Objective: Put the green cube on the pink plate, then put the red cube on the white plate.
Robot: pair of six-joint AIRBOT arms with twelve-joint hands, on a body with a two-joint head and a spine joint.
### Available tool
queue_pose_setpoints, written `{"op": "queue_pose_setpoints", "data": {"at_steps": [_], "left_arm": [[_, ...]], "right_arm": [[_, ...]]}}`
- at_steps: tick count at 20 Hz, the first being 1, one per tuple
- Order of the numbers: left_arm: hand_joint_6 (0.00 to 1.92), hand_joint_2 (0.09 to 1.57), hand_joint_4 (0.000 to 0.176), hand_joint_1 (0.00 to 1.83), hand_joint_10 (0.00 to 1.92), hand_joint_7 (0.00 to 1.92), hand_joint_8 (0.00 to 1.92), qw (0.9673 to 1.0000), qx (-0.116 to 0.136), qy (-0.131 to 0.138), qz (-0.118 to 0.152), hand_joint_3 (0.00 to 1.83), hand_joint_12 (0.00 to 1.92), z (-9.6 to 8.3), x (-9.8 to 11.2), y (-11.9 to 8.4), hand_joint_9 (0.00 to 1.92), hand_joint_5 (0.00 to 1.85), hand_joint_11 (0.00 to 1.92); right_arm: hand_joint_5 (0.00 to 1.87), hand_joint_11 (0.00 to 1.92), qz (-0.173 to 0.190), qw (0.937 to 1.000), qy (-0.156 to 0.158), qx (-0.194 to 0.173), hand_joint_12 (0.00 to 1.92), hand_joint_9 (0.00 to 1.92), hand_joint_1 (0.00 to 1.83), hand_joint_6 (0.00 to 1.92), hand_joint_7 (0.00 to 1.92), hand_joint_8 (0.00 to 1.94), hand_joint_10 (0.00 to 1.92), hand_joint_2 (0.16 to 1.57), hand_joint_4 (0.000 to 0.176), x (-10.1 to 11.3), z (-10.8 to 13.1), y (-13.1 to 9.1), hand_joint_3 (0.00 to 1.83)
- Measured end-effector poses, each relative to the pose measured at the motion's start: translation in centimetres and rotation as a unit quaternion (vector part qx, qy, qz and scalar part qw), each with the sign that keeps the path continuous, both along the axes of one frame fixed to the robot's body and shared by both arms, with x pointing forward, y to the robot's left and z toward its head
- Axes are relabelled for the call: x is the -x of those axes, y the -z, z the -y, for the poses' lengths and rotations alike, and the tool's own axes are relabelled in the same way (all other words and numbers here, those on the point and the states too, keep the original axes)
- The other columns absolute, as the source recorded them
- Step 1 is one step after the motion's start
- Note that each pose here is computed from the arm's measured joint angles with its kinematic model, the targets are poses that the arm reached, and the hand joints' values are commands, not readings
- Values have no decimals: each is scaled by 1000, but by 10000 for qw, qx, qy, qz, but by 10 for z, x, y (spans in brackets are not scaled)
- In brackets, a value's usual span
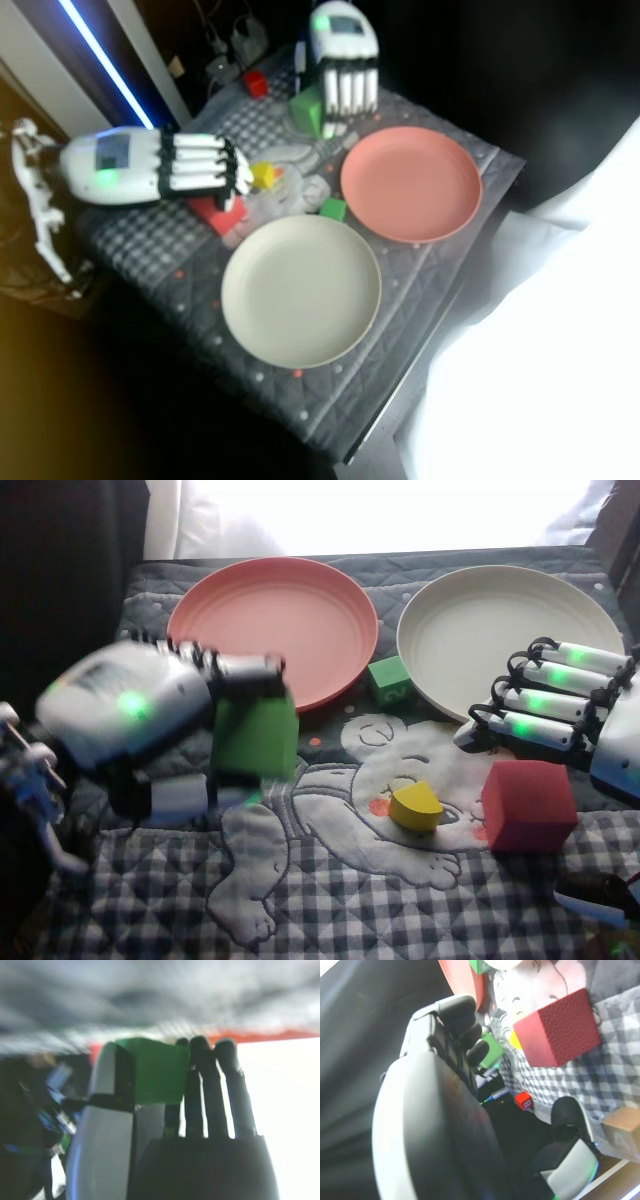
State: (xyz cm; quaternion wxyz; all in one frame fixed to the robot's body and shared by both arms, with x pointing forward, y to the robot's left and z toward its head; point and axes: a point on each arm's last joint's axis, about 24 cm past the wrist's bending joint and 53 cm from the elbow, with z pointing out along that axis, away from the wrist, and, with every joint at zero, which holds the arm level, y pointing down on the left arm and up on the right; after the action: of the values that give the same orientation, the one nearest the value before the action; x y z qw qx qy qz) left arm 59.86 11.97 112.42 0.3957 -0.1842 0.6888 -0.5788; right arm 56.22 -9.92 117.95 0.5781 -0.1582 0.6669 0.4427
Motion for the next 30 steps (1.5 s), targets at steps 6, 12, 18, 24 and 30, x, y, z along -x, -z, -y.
{"op": "queue_pose_setpoints", "data": {"at_steps": [6,12,18,24,30], "left_arm": [[1359,1250,0,1286,1534,775,1360,9953,499,-714,415,0,1737,-31,-50,-38,723,615,526],[1285,1234,0,1195,1367,814,1381,9946,441,-855,399,4,1725,-24,-92,-43,671,696,499],[1296,1251,0,1151,1363,777,1452,9955,100,-939,-56,0,1784,-13,-128,-19,679,705,519],[882,1159,47,878,1044,432,721,9928,-211,-1025,-588,0,1650,-11,-142,17,121,586,6],[2,937,176,652,0,43,0,9905,-162,-1178,-694,0,0,-21,-149,21,0,246,0]], "right_arm": [[178,0,-26,10000,-32,-32,1607,0,855,619,229,366,828,581,0,1,-4,2,581],[154,0,-21,10000,-33,-29,1586,0,889,647,222,378,843,590,0,0,-4,3,594],[163,0,-31,10000,-40,-39,1613,0,878,627,215,408,825,603,0,-1,-5,5,597],[224,0,-25,10000,-28,-38,1578,0,871,523,289,320,890,611,0,-2,-4,5,553],[195,0,15,10000,-30,-68,1417,0,862,481,271,252,796,611,0,-3,-5,1,527]]}}
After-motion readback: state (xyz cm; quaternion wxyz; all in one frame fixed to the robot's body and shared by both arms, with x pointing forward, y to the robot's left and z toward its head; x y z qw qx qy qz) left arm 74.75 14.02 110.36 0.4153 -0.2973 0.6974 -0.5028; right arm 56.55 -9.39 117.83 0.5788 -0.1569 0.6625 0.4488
